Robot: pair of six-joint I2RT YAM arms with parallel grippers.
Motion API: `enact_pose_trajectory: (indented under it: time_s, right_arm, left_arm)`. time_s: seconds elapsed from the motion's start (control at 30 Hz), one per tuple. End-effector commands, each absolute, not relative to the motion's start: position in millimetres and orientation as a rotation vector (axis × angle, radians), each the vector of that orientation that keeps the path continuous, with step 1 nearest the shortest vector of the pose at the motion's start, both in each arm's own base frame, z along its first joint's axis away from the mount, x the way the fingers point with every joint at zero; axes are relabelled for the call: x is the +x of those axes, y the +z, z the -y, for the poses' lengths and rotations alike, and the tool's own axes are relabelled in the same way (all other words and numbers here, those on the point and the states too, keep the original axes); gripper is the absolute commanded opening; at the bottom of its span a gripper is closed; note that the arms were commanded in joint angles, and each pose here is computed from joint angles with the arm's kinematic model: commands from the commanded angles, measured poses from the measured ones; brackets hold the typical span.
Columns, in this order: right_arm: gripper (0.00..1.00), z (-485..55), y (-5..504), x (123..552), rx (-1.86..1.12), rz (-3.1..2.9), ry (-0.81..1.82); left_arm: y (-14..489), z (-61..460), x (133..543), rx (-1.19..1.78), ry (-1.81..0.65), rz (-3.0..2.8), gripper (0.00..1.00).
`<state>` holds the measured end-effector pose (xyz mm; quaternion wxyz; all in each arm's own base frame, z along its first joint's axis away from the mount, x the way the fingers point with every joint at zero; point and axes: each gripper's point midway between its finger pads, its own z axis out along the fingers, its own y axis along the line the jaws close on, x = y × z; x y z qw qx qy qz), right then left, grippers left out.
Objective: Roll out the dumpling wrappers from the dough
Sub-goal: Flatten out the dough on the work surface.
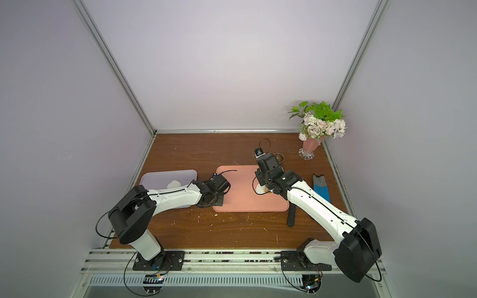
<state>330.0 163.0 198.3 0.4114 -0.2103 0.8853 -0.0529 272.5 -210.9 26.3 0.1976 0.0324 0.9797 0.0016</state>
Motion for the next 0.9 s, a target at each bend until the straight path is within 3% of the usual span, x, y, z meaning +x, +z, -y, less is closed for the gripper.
enact_pose_trajectory:
  time_s: [0.0, 0.23, 0.5, 0.67, 0.87]
  right_arm:
    - [0.0, -180.3, 183.5, 332.4, -0.577, -2.202, -0.019]
    - [0.0, -192.4, 141.5, 320.6, -0.611, -2.308, 0.089]
    - [0.0, -206.4, 137.1, 314.0, -0.628, -2.33, 0.194]
    - [0.0, -166.4, 163.8, 328.5, -0.512, -2.333, -0.089]
    - [0.0, -143.1, 219.8, 335.8, -0.432, -2.224, -0.177]
  left_arm:
    - [10.8, 184.2, 258.7, 0.087, 0.146, -2.82, 0.0]
    - [8.9, 182.8, 258.1, 0.095, 0.158, -2.822, 0.0]
    - [8.3, 184.1, 258.5, 0.093, 0.153, -2.824, 0.0]
    - [9.3, 183.6, 257.9, 0.089, 0.148, -2.822, 0.0]
    - [8.2, 182.3, 257.5, 0.089, 0.155, -2.822, 0.0]
